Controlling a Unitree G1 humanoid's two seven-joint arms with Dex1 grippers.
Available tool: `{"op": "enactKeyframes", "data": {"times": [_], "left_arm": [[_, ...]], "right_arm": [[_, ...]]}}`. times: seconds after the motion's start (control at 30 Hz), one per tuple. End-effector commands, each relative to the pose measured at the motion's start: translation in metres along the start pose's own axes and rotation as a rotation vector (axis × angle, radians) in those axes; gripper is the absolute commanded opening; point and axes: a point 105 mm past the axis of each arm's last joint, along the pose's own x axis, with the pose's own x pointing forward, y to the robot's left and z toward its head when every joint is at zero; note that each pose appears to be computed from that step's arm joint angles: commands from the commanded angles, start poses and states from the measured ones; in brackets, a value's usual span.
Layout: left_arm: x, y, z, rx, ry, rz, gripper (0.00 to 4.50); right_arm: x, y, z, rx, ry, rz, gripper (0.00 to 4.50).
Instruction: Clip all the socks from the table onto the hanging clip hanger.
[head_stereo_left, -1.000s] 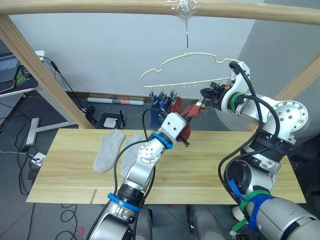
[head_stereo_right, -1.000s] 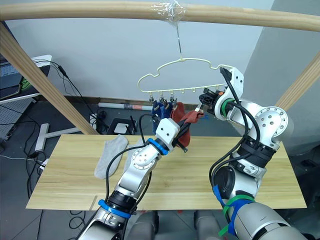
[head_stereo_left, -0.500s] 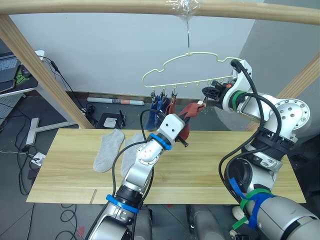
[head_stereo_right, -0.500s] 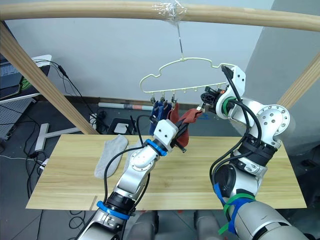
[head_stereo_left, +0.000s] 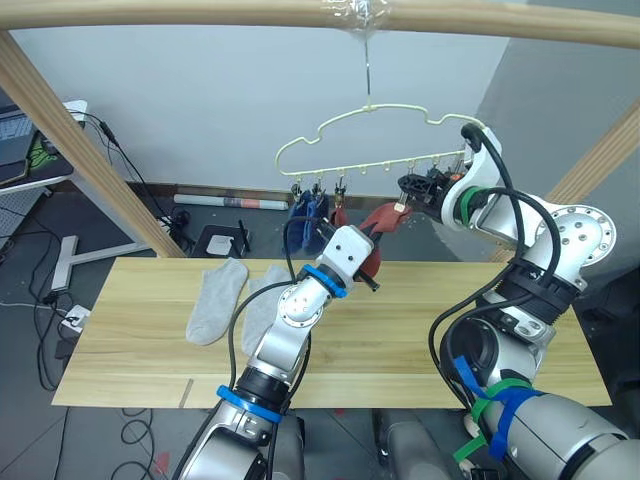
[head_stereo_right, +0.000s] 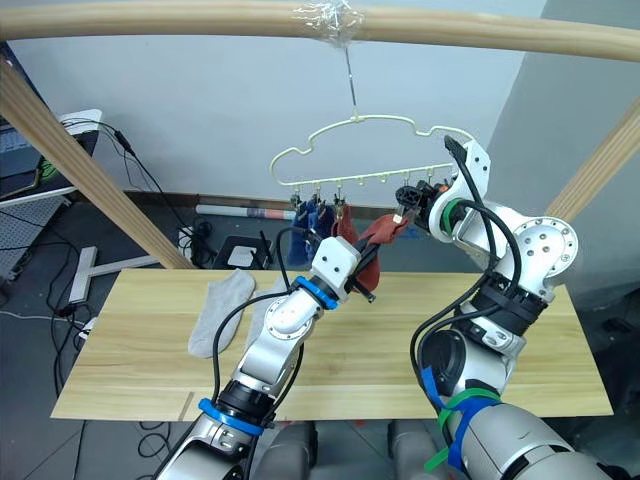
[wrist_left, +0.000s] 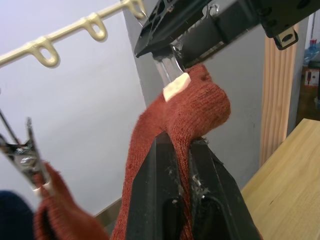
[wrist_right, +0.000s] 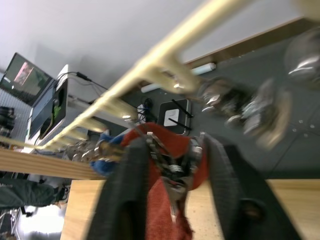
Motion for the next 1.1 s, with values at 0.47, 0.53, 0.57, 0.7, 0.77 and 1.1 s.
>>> {"op": "enactKeyframes", "data": {"times": [0.47,0.53,0.57,0.7,0.77,1.1], "left_arm": [[0.013,-0.007,0.011,-0.151,-0.028,-0.004,0.0],[0.012,-0.006,0.006,-0.201,-0.013,-0.008,0.52],[0.011,-0.005,0.004,-0.215,-0.005,-0.012,0.72],[0.008,-0.001,0.001,-0.223,0.01,-0.016,1.9],[0.0,0.007,-0.001,-0.212,0.023,-0.014,2.52],[-0.051,0.04,0.01,-0.178,0.082,-0.069,4.5]], "right_arm": [[-0.049,0.017,0.009,-0.218,-0.095,0.204,4.45],[-0.061,0.019,-0.001,-0.334,-0.089,0.209,4.5],[-0.064,0.018,-0.005,-0.367,-0.094,0.192,4.5],[-0.067,0.013,-0.015,-0.434,-0.128,0.126,4.5],[-0.066,0.01,-0.023,-0.497,-0.161,0.075,4.5],[-0.058,0.009,-0.044,-0.684,-0.355,-0.014,4.32]]}}
